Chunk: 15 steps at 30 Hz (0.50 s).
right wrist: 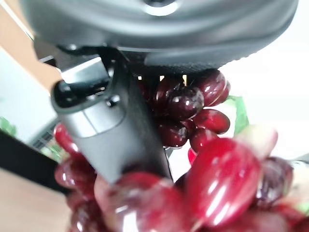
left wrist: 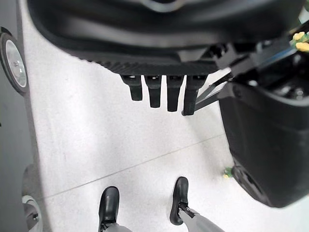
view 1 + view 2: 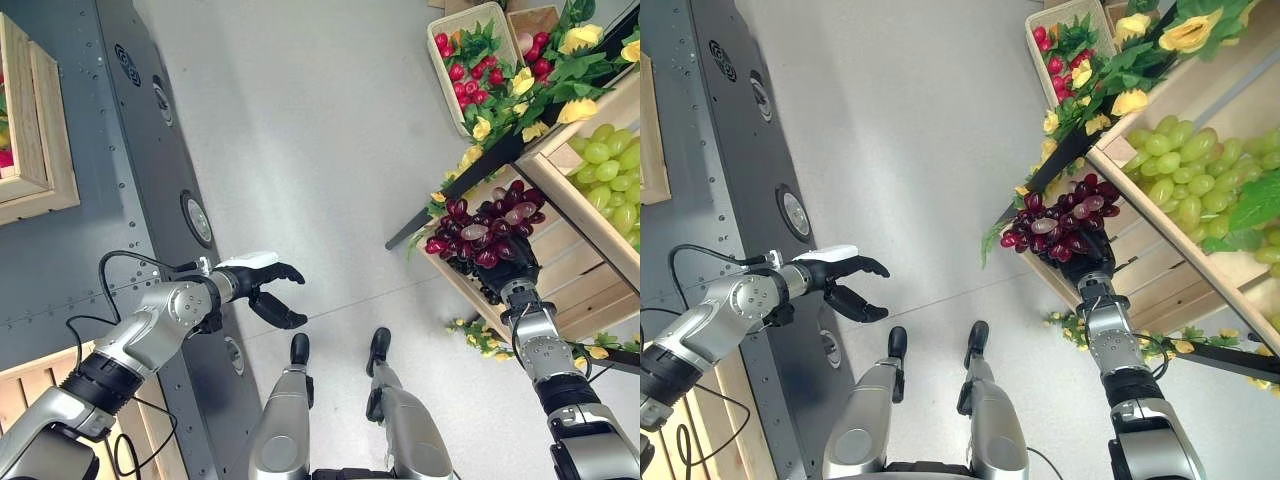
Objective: Pick up the fruits from the basket on one side to the basket on the other side
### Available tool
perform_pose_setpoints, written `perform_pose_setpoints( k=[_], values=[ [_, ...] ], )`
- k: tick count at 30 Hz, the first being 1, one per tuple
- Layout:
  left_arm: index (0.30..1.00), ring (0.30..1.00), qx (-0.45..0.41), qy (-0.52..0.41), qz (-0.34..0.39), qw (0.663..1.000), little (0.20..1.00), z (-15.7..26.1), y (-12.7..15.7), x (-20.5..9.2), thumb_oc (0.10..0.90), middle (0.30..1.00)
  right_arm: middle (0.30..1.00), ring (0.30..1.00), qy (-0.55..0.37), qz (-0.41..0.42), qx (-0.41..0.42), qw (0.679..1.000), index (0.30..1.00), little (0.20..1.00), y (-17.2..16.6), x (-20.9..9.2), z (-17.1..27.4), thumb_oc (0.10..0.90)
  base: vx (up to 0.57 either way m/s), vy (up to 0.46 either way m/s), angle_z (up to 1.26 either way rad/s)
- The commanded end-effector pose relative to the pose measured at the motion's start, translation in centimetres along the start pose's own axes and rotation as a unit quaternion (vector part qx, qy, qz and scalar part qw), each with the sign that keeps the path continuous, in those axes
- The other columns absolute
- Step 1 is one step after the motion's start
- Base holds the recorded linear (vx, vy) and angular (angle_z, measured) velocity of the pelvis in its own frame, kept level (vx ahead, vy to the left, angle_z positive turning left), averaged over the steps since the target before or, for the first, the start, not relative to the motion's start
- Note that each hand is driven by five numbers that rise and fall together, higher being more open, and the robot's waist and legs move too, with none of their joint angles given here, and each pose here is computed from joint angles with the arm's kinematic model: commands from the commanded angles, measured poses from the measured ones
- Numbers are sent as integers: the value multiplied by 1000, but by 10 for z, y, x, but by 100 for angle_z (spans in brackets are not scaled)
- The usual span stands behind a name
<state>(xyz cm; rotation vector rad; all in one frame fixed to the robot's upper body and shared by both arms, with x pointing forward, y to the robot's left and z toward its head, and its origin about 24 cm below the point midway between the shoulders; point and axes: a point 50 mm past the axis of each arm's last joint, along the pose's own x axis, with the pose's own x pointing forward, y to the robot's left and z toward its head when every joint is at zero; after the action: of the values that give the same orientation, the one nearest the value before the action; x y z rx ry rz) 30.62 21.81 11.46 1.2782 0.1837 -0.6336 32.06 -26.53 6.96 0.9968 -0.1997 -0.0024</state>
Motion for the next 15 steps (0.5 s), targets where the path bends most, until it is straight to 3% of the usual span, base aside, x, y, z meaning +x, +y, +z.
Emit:
perform_pose_setpoints(
  k=[1,9,15],
  values=[
    [900,900,0,-50,37,998,900,15,17,1,800,900,300,300,-236,40,42,970,300,300,33,15,94,400,-48,38,1],
    [900,900,-8,-60,44,997,900,21,26,2,800,900,300,300,-320,-37,38,946,300,300,23,9,122,400,-8,22,-8],
    [900,900,-14,-60,42,997,900,22,31,3,800,900,300,300,-395,-117,48,910,300,300,15,-1,148,400,7,0,-3]
  ],
)
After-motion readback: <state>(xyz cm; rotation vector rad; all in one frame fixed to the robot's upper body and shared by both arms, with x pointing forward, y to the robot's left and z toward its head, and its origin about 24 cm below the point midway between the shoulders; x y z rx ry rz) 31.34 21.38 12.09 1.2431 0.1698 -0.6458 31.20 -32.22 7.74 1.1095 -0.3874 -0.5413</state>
